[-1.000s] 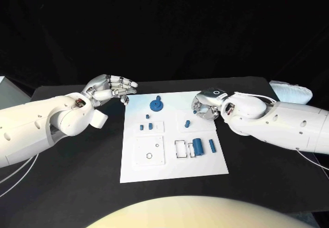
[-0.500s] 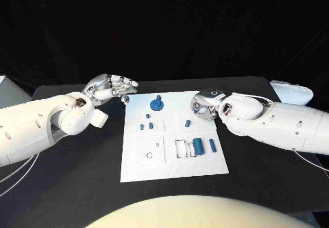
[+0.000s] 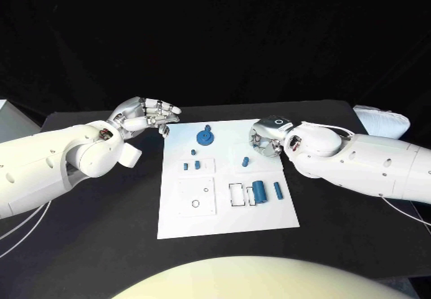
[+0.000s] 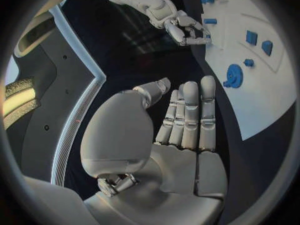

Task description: Assemble the parts on the task board

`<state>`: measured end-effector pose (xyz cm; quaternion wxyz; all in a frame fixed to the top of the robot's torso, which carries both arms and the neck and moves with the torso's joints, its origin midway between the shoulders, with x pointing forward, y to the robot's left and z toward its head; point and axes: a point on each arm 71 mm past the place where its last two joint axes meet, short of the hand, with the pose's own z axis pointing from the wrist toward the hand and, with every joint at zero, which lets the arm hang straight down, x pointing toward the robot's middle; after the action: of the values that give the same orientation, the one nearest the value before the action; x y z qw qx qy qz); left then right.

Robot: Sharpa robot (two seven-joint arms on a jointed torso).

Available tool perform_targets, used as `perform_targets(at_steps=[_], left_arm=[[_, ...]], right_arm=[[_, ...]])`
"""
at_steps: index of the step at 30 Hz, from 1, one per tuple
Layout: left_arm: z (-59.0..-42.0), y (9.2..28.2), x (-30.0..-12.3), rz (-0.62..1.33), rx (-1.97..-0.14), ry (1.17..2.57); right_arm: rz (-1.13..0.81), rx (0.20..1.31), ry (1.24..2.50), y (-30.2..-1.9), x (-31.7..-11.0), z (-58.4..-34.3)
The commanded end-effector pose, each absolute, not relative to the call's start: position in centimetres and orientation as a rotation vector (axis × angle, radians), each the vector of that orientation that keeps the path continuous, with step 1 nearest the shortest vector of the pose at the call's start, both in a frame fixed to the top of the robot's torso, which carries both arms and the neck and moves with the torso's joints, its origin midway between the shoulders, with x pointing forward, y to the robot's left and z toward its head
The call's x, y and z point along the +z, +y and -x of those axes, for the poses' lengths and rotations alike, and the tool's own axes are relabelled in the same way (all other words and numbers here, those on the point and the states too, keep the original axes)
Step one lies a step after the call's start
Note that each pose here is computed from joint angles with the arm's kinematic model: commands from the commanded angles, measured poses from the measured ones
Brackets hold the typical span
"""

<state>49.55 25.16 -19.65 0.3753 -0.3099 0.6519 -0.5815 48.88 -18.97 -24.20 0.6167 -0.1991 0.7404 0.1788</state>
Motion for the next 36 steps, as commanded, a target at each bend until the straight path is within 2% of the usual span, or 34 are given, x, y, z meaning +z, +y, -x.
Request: perform_targets(at_steps=[1, 12, 24, 36], left_arm=[[-49.5, 24.9, -19.6, 0.789, -1.511, 1.677], [-49.4, 24.9, -19.6, 0.785, -1.520, 1.682], [-49.5, 25.0, -19.6, 0.788, -1.515, 1.681], [-49.7, 25.4, -19.7, 0.798, -1.503, 1.678]], right_arm=[[0.484, 0.380, 1.744, -18.8, -25.4, -48.4], [0.471, 0.357, 1.699, -19.0, -25.2, -48.3], [0.411, 0.398, 1.586, -19.1, -24.1, -48.0], [0.366, 0.431, 1.532, -19.4, -22.8, -47.8]])
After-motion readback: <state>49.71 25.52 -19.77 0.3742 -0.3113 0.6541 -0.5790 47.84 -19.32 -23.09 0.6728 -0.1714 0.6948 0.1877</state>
